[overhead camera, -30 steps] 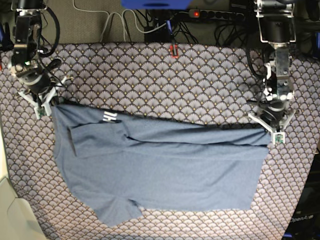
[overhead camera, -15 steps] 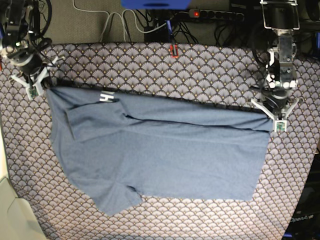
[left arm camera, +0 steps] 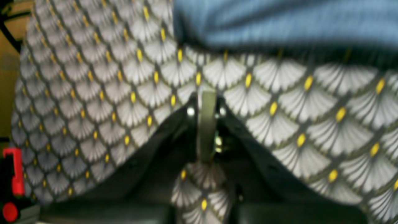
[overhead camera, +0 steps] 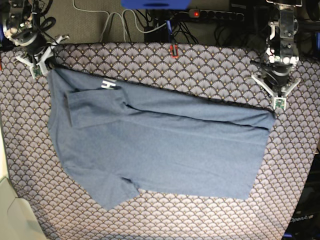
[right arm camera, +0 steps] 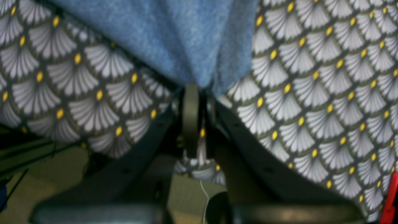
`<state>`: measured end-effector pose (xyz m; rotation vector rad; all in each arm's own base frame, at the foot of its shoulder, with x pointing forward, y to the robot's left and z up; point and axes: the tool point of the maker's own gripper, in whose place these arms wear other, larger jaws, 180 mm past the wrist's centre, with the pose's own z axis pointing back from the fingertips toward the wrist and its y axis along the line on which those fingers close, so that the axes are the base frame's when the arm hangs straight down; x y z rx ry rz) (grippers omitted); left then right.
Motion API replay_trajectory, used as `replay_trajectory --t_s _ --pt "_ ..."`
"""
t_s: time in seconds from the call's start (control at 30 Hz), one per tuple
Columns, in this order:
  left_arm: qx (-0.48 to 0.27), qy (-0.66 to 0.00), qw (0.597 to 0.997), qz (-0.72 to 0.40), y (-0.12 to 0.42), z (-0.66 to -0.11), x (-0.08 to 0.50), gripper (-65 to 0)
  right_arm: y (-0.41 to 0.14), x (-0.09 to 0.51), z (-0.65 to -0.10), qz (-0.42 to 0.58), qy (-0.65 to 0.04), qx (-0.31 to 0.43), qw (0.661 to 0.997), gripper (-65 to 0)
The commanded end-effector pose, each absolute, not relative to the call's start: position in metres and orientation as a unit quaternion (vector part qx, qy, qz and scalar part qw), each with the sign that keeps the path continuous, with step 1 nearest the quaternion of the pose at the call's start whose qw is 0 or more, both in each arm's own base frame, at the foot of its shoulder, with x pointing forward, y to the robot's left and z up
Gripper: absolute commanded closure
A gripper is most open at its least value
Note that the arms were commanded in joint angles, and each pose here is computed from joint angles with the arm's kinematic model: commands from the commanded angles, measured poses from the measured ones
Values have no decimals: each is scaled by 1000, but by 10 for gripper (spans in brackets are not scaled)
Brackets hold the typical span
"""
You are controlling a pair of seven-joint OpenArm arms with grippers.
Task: Fold the T-shirt properly
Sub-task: 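Regrasp the shirt corner with the left gripper and pull it outward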
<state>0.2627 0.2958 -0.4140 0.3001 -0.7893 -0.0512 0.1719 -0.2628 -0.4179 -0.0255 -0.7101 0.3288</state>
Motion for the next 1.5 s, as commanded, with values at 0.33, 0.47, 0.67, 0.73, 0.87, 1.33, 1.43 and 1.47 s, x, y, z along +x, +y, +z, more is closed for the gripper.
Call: replay_trajectory --t_s 0.33,0.47,0.67,0.73,0.87,1.33,1.43,1.47 --pt "192 -434 880 22 344 -371 283 -22 -264 178 -410 161 -362 -16 918 0" --pt "180 -449 875 30 340 -364 295 -73 -262 177 -410 161 -362 -14 918 0" --pt "141 -473 867 66 336 -355 313 -250 -262 177 -411 162 -361 -14 918 0" --pt "138 -467 871 72 338 -363 314 -250 -262 177 -411 162 -361 -14 918 0" --pt "133 -458 874 93 343 -374 324 -250 -262 177 -411 162 -360 -14 919 0" --pt "104 -471 872 86 316 -372 355 -252 -261 176 -412 162 -358 -14 919 0" --pt "97 -473 872 78 308 -372 361 -252 -262 176 -412 163 -358 -14 919 0" --pt "97 -473 872 78 308 -372 361 -252 -262 176 -412 163 -358 -14 919 0"
